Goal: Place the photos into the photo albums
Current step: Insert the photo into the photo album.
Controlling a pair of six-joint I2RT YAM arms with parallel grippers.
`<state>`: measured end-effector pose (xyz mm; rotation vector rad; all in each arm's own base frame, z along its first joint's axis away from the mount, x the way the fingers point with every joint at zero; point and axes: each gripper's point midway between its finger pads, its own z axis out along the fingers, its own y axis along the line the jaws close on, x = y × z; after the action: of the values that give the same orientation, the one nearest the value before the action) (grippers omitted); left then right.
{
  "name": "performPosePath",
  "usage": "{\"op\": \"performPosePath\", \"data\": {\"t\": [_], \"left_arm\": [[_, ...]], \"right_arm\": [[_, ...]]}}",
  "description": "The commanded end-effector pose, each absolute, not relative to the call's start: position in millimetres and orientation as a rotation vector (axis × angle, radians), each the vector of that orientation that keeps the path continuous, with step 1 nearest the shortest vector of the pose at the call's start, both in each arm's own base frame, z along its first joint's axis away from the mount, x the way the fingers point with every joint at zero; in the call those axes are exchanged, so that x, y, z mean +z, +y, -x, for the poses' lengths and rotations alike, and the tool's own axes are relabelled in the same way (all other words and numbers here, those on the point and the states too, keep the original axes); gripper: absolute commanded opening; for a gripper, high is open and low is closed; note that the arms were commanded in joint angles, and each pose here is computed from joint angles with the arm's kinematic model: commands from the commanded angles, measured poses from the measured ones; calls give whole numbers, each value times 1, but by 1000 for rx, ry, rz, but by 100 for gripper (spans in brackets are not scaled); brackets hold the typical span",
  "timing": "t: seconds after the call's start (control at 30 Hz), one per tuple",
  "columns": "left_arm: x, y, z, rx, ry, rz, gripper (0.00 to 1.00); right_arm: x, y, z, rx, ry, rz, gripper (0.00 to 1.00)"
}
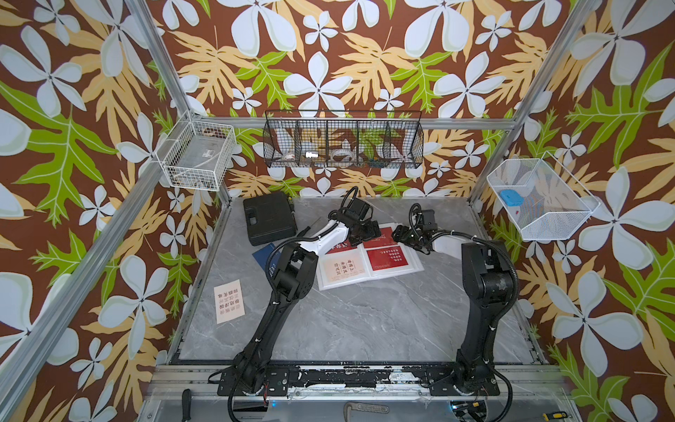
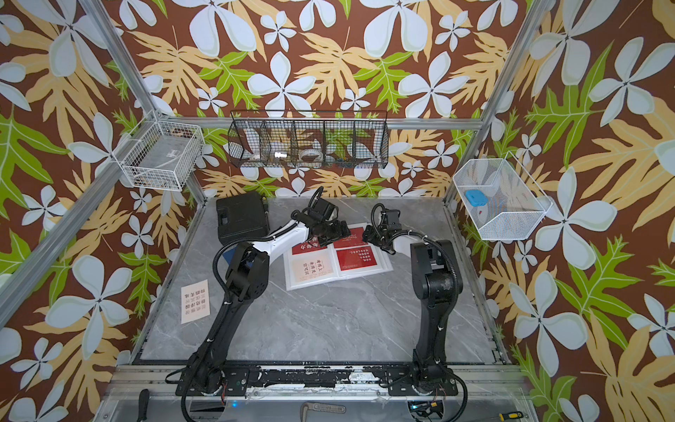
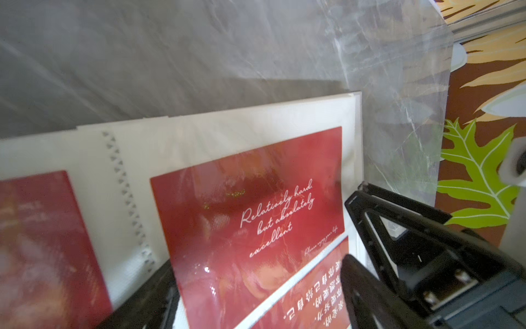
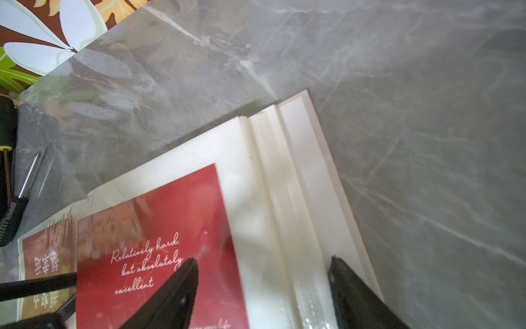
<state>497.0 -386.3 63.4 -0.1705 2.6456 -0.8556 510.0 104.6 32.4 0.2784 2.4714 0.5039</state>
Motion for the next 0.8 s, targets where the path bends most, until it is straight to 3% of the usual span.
{"op": "performPosePath", "data": {"t": [0.0, 0.2, 0.5, 0.77], "left_arm": [[96, -429, -486, -1197, 2539, 26, 78], [104, -432, -484, -1232, 2508, -31, 82], [94, -385, -489, -862, 2567, -64, 95], [89, -359, -482, -819, 2580, -42, 97]], "right_arm": [[-1, 126, -455, 628, 2722, -340, 75], [-4, 126, -453, 625, 2732, -344, 75], [48, 112, -475, 550, 2619, -288, 76], [60, 111, -478, 531, 2623, -254, 76]]}}
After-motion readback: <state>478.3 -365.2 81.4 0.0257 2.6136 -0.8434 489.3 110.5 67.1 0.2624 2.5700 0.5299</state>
